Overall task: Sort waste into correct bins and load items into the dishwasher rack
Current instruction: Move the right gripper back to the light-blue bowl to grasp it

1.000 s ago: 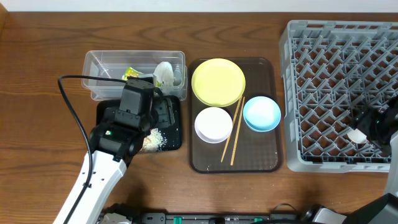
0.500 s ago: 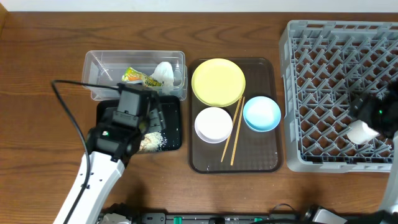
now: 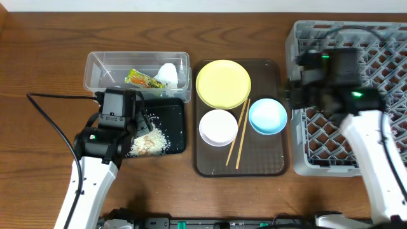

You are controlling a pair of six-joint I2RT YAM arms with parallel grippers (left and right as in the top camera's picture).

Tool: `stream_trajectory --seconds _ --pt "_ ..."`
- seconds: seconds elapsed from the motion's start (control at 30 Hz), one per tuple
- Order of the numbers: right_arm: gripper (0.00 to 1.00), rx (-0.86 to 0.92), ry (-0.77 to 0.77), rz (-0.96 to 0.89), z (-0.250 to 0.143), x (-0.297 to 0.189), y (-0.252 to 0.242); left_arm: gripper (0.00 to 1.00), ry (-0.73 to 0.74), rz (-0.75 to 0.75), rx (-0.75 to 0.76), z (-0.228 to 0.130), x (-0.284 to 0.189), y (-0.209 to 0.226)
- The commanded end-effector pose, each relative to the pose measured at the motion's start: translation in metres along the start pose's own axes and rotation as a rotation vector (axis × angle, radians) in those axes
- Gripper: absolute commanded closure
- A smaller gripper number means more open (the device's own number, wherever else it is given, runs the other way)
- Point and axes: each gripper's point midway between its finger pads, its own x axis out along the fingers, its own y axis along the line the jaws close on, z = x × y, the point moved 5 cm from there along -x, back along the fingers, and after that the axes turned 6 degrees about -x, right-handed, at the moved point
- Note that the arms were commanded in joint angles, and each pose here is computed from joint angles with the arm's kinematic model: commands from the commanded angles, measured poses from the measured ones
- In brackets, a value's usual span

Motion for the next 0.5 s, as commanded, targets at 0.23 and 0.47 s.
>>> stream_trajectory --seconds 0.23,0.47 --pt "0.33 0.015 0.146 -0.262 -0.007 0.083 -0.01 0.27 -0.017 0.011 -0.025 0.004 -0.005 0.003" --pt "0.42 0.022 0.271 -0.27 -0.031 0.119 -0.017 0.27 -0.017 0.011 -0.025 0.004 -0.005 0.003"
